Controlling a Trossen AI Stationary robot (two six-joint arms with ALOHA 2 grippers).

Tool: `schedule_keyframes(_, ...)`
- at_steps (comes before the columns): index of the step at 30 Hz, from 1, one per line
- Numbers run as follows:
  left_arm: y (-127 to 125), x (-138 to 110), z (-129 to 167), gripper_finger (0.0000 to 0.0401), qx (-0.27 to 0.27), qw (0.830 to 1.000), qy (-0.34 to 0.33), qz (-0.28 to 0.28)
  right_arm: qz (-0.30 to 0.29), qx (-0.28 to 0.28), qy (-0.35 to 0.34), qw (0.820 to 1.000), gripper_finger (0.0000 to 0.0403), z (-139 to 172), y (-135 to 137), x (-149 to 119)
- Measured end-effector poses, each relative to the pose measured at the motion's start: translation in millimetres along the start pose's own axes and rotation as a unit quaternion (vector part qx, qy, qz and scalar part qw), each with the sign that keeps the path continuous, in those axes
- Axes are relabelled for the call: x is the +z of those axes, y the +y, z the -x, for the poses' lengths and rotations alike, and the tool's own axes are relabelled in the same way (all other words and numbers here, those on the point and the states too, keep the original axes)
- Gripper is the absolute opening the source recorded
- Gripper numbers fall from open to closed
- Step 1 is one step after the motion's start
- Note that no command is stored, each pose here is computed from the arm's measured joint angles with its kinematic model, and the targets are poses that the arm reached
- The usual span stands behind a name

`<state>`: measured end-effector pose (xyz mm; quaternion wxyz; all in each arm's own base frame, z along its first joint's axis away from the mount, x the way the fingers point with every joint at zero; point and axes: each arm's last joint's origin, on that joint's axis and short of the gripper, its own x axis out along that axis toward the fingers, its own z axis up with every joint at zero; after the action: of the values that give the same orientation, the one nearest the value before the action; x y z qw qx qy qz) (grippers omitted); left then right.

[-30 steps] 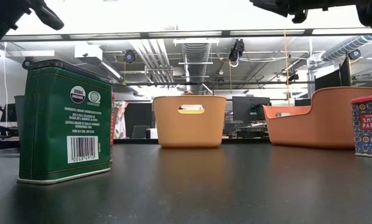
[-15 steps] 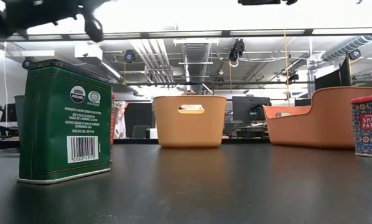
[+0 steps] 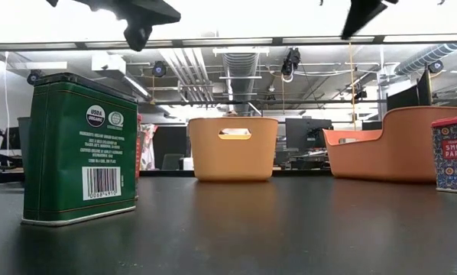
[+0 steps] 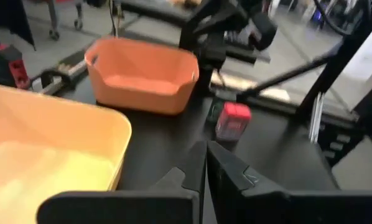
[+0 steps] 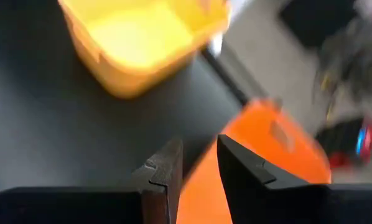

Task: Sort spices by type
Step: Put the right red seasoning can into the yellow bin

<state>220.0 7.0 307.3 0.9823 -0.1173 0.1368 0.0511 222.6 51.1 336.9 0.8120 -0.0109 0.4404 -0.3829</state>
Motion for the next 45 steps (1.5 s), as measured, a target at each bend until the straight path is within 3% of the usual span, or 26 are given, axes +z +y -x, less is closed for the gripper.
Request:
schedule_keyframes(4, 0, 1, -1, 0.0000, 0.002, 1.000, 0.003, -0.008, -0.007, 0.006, 0.112, 0.994, 0.0093, -2, 5, -9)
schedule_keyframes(10, 2, -5, 2, 0.0000, 0.015, 1.000, 0.006, -0.001, 0.005, 0.062, 0.201, 0.978, 0.0093, -3, 15, -16)
schedule_keyframes(18, 1, -9, -7, 0.0000, -0.016, 1.000, 0.022, -0.004, 0.027, 0.074, 0.182, 0.980, 0.0093, -3, 18, -16)
schedule_keyframes(27, 2, -17, -26, 0.0000, -0.011, 0.999, 0.043, 0.005, 0.036, 0.071, 0.145, 0.986, 0.0093, -3, 20, -12)
schedule_keyframes(30, 3, -20, -31, 0.0000, -0.004, 0.997, 0.051, 0.050, 0.015, 0.069, 0.145, 0.987, 0.0093, -5, 20, -10)
schedule_keyframes(35, 3, -17, -36, 0.0000, 0.000, 0.998, 0.026, 0.055, -0.031, 0.075, 0.159, 0.984, 0.0093, -5, 21, -10)
schedule_keyframes(45, 3, -23, -62, 0.0000, -0.005, 0.998, 0.010, 0.065, -0.036, 0.100, 0.176, 0.979, 0.0093, -5, 24, -10)
